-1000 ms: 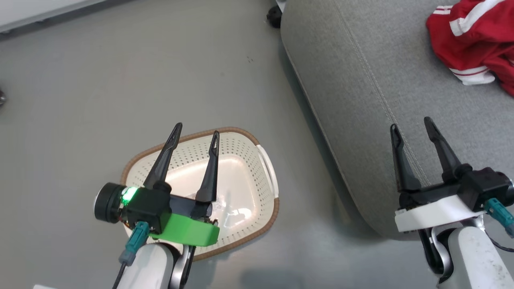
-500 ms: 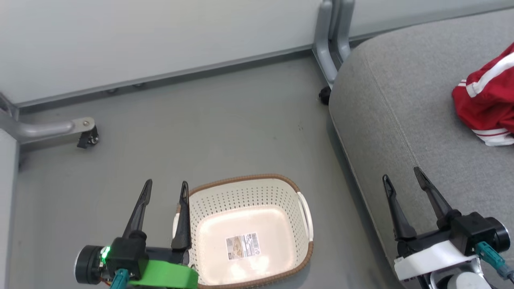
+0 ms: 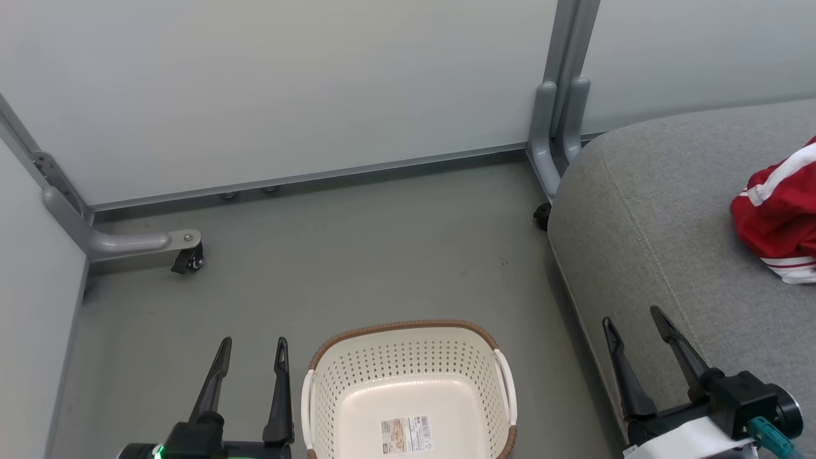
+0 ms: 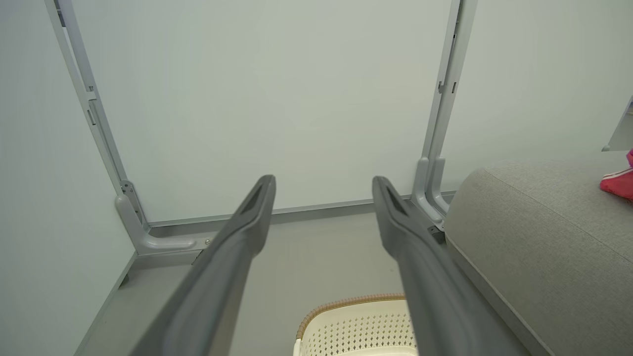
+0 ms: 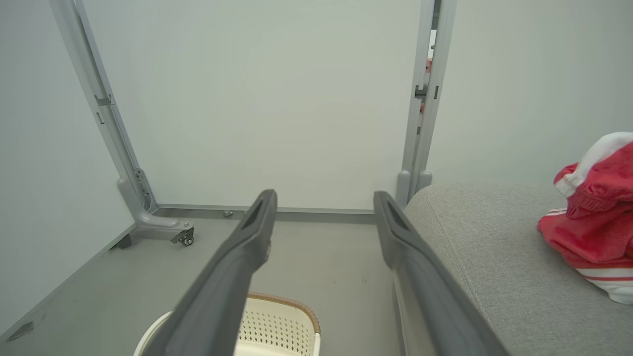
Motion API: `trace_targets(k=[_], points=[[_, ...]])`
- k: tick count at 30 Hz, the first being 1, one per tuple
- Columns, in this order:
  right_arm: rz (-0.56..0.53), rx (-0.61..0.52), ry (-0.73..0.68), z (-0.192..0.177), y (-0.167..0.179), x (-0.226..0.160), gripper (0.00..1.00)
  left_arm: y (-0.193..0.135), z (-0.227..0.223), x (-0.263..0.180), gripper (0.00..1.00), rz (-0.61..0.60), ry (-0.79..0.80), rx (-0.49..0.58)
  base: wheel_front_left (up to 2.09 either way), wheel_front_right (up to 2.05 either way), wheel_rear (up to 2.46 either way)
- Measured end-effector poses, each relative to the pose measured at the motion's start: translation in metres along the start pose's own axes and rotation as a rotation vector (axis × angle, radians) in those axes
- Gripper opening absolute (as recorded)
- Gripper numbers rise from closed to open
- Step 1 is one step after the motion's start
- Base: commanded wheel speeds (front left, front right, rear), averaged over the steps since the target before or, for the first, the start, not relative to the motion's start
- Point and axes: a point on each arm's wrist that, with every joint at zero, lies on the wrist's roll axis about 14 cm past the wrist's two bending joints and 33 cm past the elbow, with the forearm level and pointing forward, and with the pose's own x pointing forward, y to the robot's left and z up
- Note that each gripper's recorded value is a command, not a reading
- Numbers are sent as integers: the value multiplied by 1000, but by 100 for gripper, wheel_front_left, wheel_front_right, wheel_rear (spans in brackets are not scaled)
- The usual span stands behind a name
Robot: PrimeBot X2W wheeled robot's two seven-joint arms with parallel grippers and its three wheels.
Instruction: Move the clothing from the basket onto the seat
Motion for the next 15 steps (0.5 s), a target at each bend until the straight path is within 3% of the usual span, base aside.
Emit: trace_targets(k=[15], points=[[1, 10, 3, -1, 4, -5, 100, 3, 2, -5, 100, 9, -6, 10, 0, 0, 0]])
